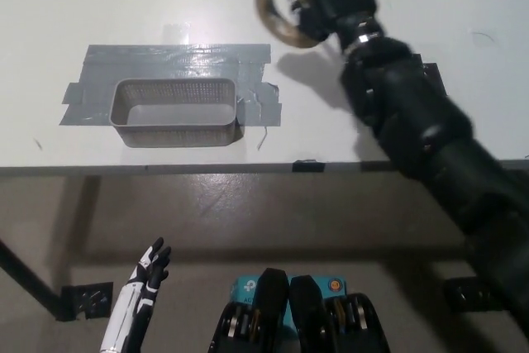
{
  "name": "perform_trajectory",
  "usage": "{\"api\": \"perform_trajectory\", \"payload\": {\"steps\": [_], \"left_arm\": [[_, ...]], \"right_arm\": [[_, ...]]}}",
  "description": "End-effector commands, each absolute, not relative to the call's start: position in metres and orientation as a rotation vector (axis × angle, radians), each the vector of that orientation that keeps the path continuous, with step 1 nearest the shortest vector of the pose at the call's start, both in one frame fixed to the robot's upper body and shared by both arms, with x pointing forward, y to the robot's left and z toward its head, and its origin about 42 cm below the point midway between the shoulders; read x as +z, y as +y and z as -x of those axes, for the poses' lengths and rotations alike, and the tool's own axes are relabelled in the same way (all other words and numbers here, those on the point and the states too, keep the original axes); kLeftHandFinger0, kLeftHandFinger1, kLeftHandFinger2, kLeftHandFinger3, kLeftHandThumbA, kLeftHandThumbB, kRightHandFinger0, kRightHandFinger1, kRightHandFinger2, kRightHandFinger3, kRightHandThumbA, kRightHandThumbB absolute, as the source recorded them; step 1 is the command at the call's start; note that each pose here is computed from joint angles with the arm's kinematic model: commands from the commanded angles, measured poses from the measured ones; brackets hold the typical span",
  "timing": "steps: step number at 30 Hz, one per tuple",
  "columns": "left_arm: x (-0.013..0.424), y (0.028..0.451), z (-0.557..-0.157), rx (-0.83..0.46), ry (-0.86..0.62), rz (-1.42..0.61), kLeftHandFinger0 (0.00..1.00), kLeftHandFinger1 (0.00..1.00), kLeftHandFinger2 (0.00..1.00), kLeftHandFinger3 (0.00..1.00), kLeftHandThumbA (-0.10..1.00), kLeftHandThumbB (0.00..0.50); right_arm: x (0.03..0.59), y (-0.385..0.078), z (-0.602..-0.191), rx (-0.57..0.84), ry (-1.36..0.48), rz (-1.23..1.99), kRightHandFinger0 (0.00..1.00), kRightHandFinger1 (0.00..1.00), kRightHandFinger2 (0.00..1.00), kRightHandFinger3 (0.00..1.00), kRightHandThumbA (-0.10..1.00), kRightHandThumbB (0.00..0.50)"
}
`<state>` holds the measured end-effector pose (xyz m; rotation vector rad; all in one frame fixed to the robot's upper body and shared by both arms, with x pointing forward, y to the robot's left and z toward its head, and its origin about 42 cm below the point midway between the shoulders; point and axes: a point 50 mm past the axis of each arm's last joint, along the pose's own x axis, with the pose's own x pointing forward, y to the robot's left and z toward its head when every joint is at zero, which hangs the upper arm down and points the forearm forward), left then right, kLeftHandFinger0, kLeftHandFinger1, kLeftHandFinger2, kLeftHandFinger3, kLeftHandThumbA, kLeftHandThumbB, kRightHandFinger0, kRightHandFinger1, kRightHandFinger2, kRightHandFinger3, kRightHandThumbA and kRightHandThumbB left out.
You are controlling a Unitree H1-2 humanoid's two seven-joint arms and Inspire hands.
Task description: The robot picks the tape placed on the black area with right hand and places it in the small grey container.
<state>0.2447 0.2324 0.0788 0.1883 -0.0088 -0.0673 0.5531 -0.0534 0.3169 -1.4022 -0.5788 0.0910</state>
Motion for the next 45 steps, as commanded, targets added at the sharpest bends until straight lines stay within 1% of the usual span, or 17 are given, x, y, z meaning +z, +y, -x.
{"api": "perform_trajectory", "payload": {"steps": [1, 3, 4, 7, 11, 12, 16, 20, 23, 25, 27, 28, 29, 30, 31, 32, 45], "left_arm": [[0.084, 0.23, -0.247, -0.091, -0.038, -0.196, 1.0, 1.0, 1.0, 1.0, 0.96, 0.029], [0.083, 0.23, -0.247, -0.1, -0.033, -0.196, 1.0, 1.0, 1.0, 1.0, 0.95, 0.035], [0.084, 0.23, -0.247, -0.1, -0.032, -0.207, 1.0, 1.0, 1.0, 1.0, 0.95, 0.037], [0.086, 0.227, -0.249, -0.107, -0.032, -0.206, 1.0, 1.0, 1.0, 1.0, 0.95, 0.042], [0.087, 0.222, -0.249, -0.119, -0.028, -0.193, 1.0, 1.0, 1.0, 1.0, 0.91, 0.033], [0.086, 0.222, -0.247, -0.121, -0.025, -0.201, 1.0, 1.0, 1.0, 1.0, 0.92, 0.044], [0.086, 0.22, -0.246, -0.128, -0.028, -0.21, 1.0, 1.0, 1.0, 1.0, 0.91, 0.039], [0.088, 0.219, -0.249, -0.14, -0.045, -0.21, 1.0, 1.0, 1.0, 1.0, 0.91, 0.046], [0.091, 0.217, -0.251, -0.149, -0.05, -0.199, 1.0, 1.0, 1.0, 1.0, 0.87, 0.04], [0.092, 0.216, -0.253, -0.146, -0.05, -0.198, 1.0, 1.0, 1.0, 1.0, 0.89, 0.056], [0.094, 0.216, -0.256, -0.148, -0.055, -0.198, 1.0, 1.0, 0.99, 1.0, 0.9, 0.061], [0.095, 0.217, -0.256, -0.15, -0.056, -0.205, 1.0, 1.0, 0.99, 1.0, 0.9, 0.052], [0.095, 0.218, -0.256, -0.151, -0.057, -0.211, 1.0, 1.0, 0.99, 1.0, 0.9, 0.039], [0.094, 0.218, -0.255, -0.155, -0.061, -0.217, 1.0, 1.0, 1.0, 1.0, 0.91, 0.03], [0.093, 0.218, -0.254, -0.16, -0.062, -0.221, 1.0, 1.0, 1.0, 1.0, 0.92, 0.034], [0.093, 0.217, -0.255, -0.162, -0.062, -0.232, 1.0, 1.0, 1.0, 1.0, 0.94, 0.041], [0.094, 0.224, -0.254, -0.15, -0.053, -0.216, 0.99, 1.0, 1.0, 1.0, 0.91, 0.022]], "right_arm": [[0.364, -0.011, -0.551, 0.072, -0.667, 1.379, 0.0, 0.25, 0.64, 0.33, -0.1, 0.267], [0.359, 0.009, -0.548, 0.097, -0.632, 1.382, 0.13, 0.27, 0.53, 0.43, -0.1, 0.293], [0.357, 0.021, -0.545, 0.107, -0.63, 1.393, 0.01, 0.15, 0.38, 0.48, -0.1, 0.3], [0.355, 0.038, -0.54, 0.118, -0.635, 1.384, 0.0, 0.01, 0.21, 0.55, -0.1, 0.336], [0.349, 0.06, -0.531, 0.157, -0.63, 1.385, 0.0, 0.04, 0.28, 0.58, -0.1, 0.341], [0.346, 0.067, -0.528, 0.186, -0.615, 1.382, 0.0, 0.0, 0.19, 0.6, -0.09, 0.375], [0.338, 0.08, -0.521, 0.213, -0.61, 1.373, 0.0, 0.0, 0.01, 0.53, -0.1, 0.321], [0.329, 0.086, -0.516, 0.24, -0.571, 1.385, 0.13, 0.14, 0.28, 0.57, -0.1, 0.357], [0.318, 0.085, -0.515, 0.24, -0.576, 1.395, 0.16, 0.15, 0.26, 0.56, -0.1, 0.336], [0.312, 0.084, -0.514, 0.249, -0.573, 1.406, 0.02, 0.03, 0.17, 0.52, -0.1, 0.312], [0.308, 0.082, -0.514, 0.26, -0.559, 1.426, 0.1, 0.16, 0.35, 0.56, -0.1, 0.31], [0.301, 0.081, -0.515, 0.304, -0.53, 1.482, 0.11, 0.21, 0.49, 0.73, -0.07, 0.249], [0.297, 0.081, -0.514, 0.336, -0.505, 1.505, 0.21, 0.39, 0.75, 1.0, 0.07, 0.224], [0.29, 0.08, -0.514, 0.385, -0.456, 1.514, 0.45, 0.71, 1.0, 1.0, 0.25, 0.295], [0.285, 0.078, -0.514, 0.421, -0.417, 1.509, 0.6, 0.87, 1.0, 1.0, 0.29, 0.276], [0.281, 0.075, -0.515, 0.463, -0.368, 1.526, 1.0, 1.0, 1.0, 1.0, 0.4, 0.334], [0.317, 0.006, -0.497, 0.744, -0.455, 1.506, 1.0, 1.0, 1.0, 1.0, 0.63, 0.5]]}}
